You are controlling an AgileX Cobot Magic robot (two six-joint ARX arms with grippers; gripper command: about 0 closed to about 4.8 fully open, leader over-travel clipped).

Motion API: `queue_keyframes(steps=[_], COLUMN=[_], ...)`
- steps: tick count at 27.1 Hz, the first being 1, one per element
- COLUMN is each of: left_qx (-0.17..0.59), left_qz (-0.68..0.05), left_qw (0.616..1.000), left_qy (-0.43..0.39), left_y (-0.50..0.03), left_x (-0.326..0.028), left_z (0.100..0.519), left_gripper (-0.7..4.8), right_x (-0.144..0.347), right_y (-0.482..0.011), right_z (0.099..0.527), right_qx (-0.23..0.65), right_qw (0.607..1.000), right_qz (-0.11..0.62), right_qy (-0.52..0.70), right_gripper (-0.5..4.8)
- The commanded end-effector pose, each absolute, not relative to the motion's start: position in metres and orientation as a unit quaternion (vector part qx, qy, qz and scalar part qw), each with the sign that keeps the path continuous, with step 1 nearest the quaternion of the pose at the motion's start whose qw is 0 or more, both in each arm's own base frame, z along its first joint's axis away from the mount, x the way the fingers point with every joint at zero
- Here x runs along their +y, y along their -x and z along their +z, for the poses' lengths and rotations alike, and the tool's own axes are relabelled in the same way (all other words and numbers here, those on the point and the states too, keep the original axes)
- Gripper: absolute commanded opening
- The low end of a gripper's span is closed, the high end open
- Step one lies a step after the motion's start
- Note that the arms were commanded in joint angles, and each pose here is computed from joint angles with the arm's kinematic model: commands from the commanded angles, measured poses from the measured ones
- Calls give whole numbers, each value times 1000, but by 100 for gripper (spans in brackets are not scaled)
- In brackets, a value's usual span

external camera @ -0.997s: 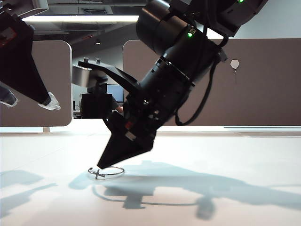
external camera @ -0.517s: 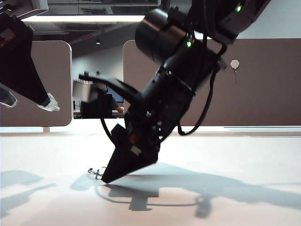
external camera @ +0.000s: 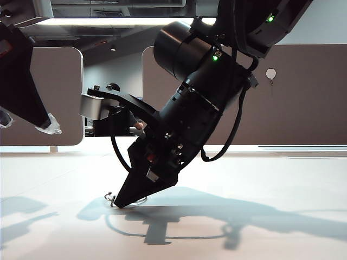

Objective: Hang the earring on the hook.

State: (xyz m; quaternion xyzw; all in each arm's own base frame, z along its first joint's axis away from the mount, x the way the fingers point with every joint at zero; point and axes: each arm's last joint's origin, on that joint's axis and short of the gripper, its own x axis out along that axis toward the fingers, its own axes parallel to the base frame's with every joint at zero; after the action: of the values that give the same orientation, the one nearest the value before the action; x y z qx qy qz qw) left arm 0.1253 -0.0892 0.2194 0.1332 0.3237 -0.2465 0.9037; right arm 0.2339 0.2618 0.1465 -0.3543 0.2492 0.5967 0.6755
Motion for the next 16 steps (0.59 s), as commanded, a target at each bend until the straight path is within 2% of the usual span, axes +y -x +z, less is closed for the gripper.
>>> queue_keyframes(steps=[1,5,9,16], left_qx=[318,319,319,313], left_qz=[-246,-246,-246,-245], left_qw=[905,905,905,908], left_qy=[-136,-136,-136,-135], left_y=[-126,-126,-126,-126], left_x=[-89,-89,-89,-90], left_z=[221,221,221,222], left_gripper=[479,479,479,479], right_x=[257,257,263,276], right_y=[-231,-231,-237,-252], right_z=[139,140,151,213], right_qx=[285,285,286,212], right_qw=[662,665,687,750], right_qz=[588,587,576,557], right_qy=[367,363,338,285], right_gripper=[-6,-6,-6,-6])
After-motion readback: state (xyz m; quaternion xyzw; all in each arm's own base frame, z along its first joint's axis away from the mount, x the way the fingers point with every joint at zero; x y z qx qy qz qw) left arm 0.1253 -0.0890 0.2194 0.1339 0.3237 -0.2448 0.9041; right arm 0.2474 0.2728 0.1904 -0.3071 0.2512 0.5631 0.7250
